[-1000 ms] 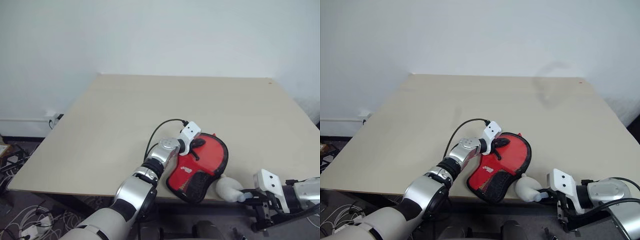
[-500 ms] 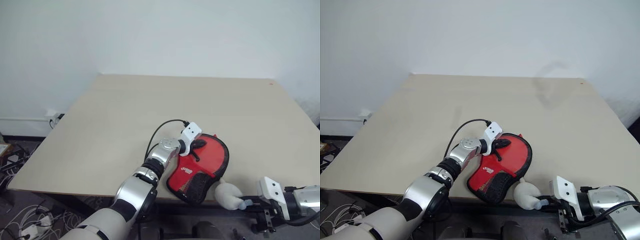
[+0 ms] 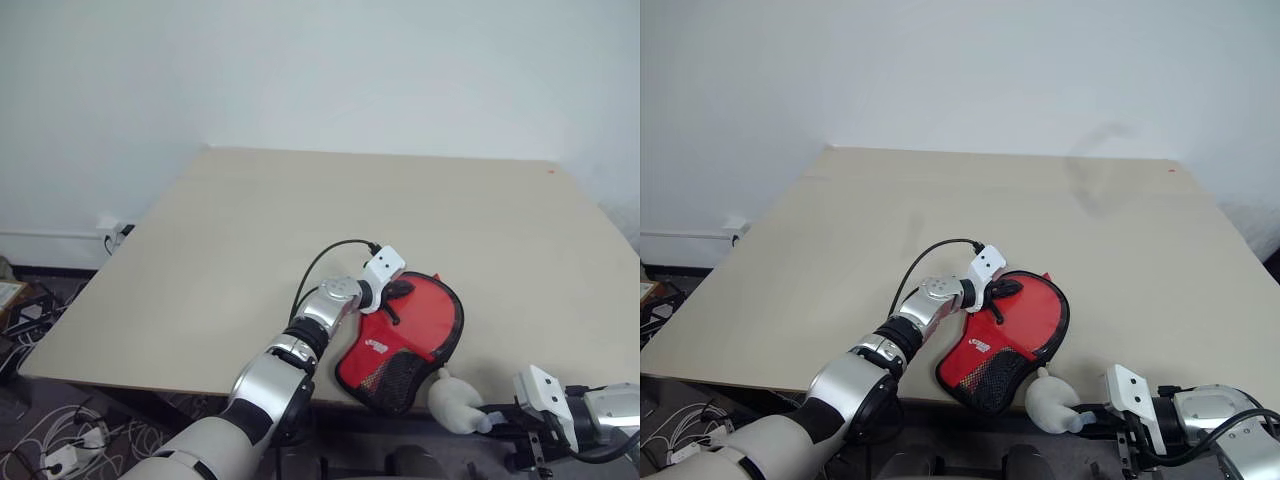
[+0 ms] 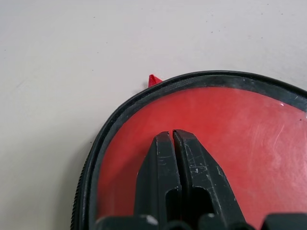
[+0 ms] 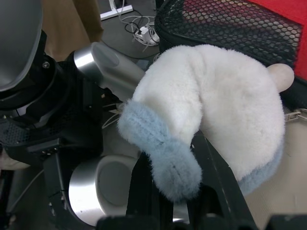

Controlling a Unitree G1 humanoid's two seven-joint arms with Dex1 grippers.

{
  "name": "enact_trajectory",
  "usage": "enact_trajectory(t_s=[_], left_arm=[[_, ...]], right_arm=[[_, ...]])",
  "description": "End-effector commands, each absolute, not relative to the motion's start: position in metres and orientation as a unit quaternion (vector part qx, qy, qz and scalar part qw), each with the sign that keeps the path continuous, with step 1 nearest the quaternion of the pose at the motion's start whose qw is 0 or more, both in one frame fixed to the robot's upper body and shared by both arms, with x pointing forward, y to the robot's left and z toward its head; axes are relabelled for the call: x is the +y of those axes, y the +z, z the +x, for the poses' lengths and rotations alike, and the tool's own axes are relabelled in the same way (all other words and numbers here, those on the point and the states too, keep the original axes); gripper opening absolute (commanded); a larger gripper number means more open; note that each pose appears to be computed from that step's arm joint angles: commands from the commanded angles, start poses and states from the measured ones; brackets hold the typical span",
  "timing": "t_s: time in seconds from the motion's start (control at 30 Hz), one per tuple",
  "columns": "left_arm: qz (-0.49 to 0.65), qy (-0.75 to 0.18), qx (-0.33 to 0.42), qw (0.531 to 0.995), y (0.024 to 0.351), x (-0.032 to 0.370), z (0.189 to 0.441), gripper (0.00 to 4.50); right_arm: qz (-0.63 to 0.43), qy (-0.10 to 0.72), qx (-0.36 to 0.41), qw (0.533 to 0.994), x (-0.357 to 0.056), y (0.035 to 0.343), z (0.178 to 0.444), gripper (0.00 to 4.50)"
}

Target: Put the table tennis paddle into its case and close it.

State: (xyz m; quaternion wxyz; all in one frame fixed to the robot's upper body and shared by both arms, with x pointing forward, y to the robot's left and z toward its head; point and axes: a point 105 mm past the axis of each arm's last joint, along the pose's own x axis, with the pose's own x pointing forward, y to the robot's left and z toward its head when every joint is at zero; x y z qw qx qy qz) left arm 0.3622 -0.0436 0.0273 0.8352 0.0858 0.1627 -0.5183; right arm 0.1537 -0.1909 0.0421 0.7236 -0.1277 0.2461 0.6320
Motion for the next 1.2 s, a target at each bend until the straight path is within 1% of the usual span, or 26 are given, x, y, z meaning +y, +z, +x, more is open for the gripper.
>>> enact_trajectory(t_s=[0.03,0.13,0.27,0.4,0.53,0.6,0.63,0.67,0.83,0.87,0.97,1.0,1.07,1.2], left_arm=[[0.103,-0.489,0.268,0.824,-0.028,-0.01,0.344,0.0],[0.103,-0.489,0.267,0.824,-0.028,-0.01,0.345,0.0],[0.104,-0.487,0.267,0.825,-0.028,-0.009,0.345,0.0],[0.105,-0.487,0.267,0.825,-0.028,-0.009,0.345,0.0],[0.106,-0.487,0.267,0.825,-0.027,-0.009,0.346,0.0],[0.106,-0.487,0.266,0.825,-0.027,-0.01,0.346,0.0],[0.106,-0.488,0.266,0.825,-0.027,-0.01,0.346,0.0],[0.106,-0.488,0.266,0.825,-0.027,-0.011,0.346,0.0],[0.106,-0.488,0.265,0.825,-0.026,-0.011,0.346,0.0],[0.106,-0.488,0.265,0.825,-0.026,-0.011,0.346,0.0],[0.106,-0.488,0.265,0.825,-0.026,-0.011,0.346,0.0],[0.106,-0.488,0.265,0.825,-0.026,-0.011,0.346,0.0],[0.106,-0.488,0.265,0.825,-0.027,-0.011,0.346,0.0],[0.106,-0.488,0.265,0.825,-0.026,-0.011,0.346,0.0]], right_arm=[[-0.132,0.616,0.292,0.72,-0.2,0.021,0.154,0.03],[-0.149,0.592,0.304,0.731,-0.21,0.014,0.165,0.03],[-0.163,0.574,0.304,0.743,-0.213,0.012,0.171,0.03],[-0.176,0.561,0.287,0.756,-0.196,0.03,0.18,0.03],[-0.18,0.544,0.285,0.768,-0.194,0.045,0.19,0.03],[-0.177,0.536,0.289,0.774,-0.193,0.05,0.194,0.64],[-0.176,0.534,0.29,0.774,-0.192,0.052,0.195,0.76],[-0.175,0.534,0.29,0.775,-0.191,0.054,0.196,1.12],[-0.169,0.533,0.291,0.776,-0.187,0.064,0.2,2.48],[-0.167,0.534,0.292,0.776,-0.187,0.066,0.2,2.83],[-0.163,0.541,0.287,0.774,-0.184,0.073,0.2,3.62],[-0.163,0.542,0.284,0.774,-0.183,0.075,0.2,3.99],[-0.161,0.543,0.282,0.774,-0.182,0.077,0.2,4.42],[-0.165,0.544,0.266,0.779,-0.18,0.086,0.203,4.42]])
